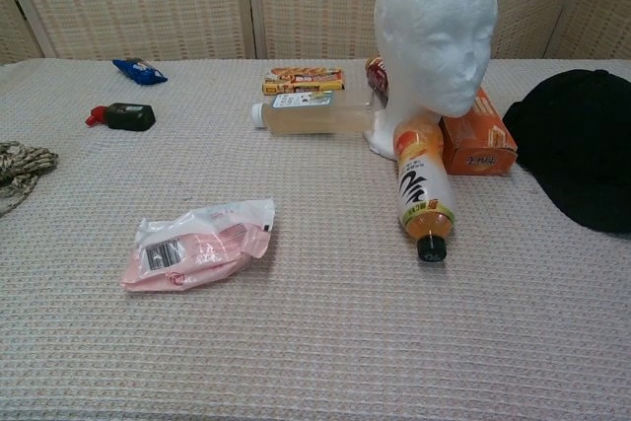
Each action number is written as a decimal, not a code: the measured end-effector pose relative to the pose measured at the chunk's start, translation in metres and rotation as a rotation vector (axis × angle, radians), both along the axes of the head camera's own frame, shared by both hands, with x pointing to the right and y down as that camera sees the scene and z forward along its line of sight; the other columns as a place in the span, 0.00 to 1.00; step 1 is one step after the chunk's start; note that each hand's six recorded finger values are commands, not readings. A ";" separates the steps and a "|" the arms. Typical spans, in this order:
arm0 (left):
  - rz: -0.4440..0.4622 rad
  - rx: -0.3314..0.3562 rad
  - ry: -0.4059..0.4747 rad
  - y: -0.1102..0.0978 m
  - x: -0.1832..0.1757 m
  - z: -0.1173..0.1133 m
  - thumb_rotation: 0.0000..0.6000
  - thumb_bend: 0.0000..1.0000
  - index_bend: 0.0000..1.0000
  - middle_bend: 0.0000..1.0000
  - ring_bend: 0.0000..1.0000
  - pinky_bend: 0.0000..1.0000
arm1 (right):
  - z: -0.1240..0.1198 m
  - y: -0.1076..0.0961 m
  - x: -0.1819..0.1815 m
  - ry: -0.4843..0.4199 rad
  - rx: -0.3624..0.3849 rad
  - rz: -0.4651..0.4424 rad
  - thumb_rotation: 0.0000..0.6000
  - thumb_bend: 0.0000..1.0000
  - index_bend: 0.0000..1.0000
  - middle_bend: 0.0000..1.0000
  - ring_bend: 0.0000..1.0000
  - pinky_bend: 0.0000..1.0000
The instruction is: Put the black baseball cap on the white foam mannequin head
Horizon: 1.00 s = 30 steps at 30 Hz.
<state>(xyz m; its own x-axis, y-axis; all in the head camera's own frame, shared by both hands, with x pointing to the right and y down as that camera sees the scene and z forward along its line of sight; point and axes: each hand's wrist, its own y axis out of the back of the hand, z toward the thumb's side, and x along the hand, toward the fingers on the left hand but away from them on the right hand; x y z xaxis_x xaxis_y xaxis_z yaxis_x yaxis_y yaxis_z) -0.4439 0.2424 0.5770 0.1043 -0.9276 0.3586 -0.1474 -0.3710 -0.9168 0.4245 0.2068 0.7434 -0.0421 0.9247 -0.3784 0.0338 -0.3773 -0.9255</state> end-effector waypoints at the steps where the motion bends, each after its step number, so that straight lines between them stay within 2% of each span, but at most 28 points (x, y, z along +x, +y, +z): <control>1: -0.002 -0.004 -0.003 0.000 -0.001 0.001 1.00 0.21 0.16 0.05 0.01 0.25 | 0.001 -0.001 -0.001 -0.002 -0.001 0.002 1.00 0.19 0.45 1.00 1.00 1.00; 5: -0.007 -0.008 -0.011 -0.001 -0.002 0.002 1.00 0.22 0.16 0.05 0.01 0.25 | 0.003 -0.007 -0.005 -0.002 0.008 0.005 1.00 0.25 0.45 1.00 1.00 1.00; 19: -0.018 0.015 -0.025 -0.005 -0.005 0.002 1.00 0.22 0.16 0.06 0.02 0.25 | 0.006 -0.020 -0.008 -0.007 0.021 0.026 1.00 0.26 0.45 1.00 1.00 1.00; 25: -0.023 0.029 -0.026 -0.006 -0.007 0.001 1.00 0.22 0.17 0.07 0.02 0.26 | 0.000 -0.032 -0.014 -0.037 0.070 0.034 1.00 0.27 0.45 1.00 1.00 1.00; 30: -0.026 0.044 -0.024 -0.007 -0.007 -0.002 1.00 0.22 0.17 0.07 0.03 0.26 | -0.009 -0.045 -0.016 -0.064 0.121 0.034 1.00 0.37 0.49 1.00 1.00 1.00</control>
